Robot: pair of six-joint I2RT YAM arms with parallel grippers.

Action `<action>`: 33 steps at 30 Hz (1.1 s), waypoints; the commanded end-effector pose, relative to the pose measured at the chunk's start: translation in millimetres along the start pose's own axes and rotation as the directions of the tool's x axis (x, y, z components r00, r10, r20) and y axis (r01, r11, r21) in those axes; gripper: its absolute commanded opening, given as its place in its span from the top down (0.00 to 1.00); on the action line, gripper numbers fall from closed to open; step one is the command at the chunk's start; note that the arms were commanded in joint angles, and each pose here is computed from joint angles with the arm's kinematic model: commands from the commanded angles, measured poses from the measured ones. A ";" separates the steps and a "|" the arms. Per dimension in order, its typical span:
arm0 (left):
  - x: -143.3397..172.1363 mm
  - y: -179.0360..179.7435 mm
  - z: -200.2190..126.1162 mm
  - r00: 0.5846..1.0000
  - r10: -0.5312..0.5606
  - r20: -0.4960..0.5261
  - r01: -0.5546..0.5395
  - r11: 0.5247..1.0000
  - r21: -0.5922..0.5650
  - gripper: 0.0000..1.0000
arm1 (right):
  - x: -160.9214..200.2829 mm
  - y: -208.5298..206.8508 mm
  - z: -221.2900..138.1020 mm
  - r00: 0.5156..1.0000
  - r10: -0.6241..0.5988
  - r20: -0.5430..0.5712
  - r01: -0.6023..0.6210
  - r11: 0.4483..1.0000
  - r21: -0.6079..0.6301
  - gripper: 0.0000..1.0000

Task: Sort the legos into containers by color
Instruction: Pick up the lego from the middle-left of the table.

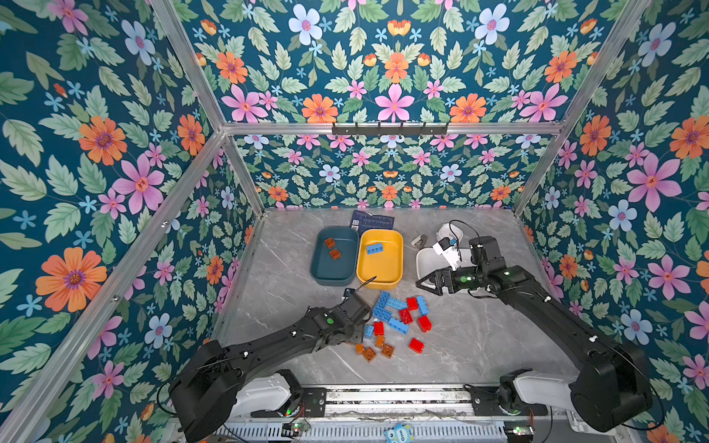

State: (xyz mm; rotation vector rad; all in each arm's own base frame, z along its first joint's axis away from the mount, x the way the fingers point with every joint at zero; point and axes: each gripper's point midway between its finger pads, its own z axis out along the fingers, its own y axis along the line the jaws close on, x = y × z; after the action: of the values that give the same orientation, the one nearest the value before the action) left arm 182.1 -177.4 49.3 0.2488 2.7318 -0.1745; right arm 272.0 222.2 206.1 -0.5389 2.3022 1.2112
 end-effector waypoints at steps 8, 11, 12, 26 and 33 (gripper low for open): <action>19.7 6.0 17.3 0.998 -0.012 -0.054 0.011 1.000 -0.026 0.46 | 5.6 2.9 -2.2 1.000 -0.013 -0.010 0.013 1.000 -0.005 0.01; 20.1 2.5 19.0 0.998 -0.014 -0.055 0.014 1.000 -0.011 0.46 | 5.4 2.9 -1.3 1.000 -0.010 -0.013 0.010 1.000 -0.009 0.01; 20.3 2.3 19.6 0.998 -0.013 -0.055 0.013 1.000 -0.011 0.46 | 5.5 2.3 -0.9 1.000 -0.009 -0.013 0.009 1.000 -0.009 0.01; -18.7 12.1 -3.3 0.999 0.035 0.028 -0.031 0.992 -0.120 0.75 | 3.0 -0.6 0.5 1.000 -0.015 -0.014 0.015 1.000 0.003 0.01; -115.9 28.6 -28.6 0.988 0.071 0.138 -0.050 0.987 -0.152 0.74 | -8.3 4.1 1.1 1.000 -0.029 0.004 0.029 0.999 -0.017 0.01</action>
State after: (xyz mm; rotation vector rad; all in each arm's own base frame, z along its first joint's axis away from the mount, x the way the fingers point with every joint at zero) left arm 259.1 -172.8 101.4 0.1818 2.6218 -0.0493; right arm 273.9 222.8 204.3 -0.5506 2.3155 1.2066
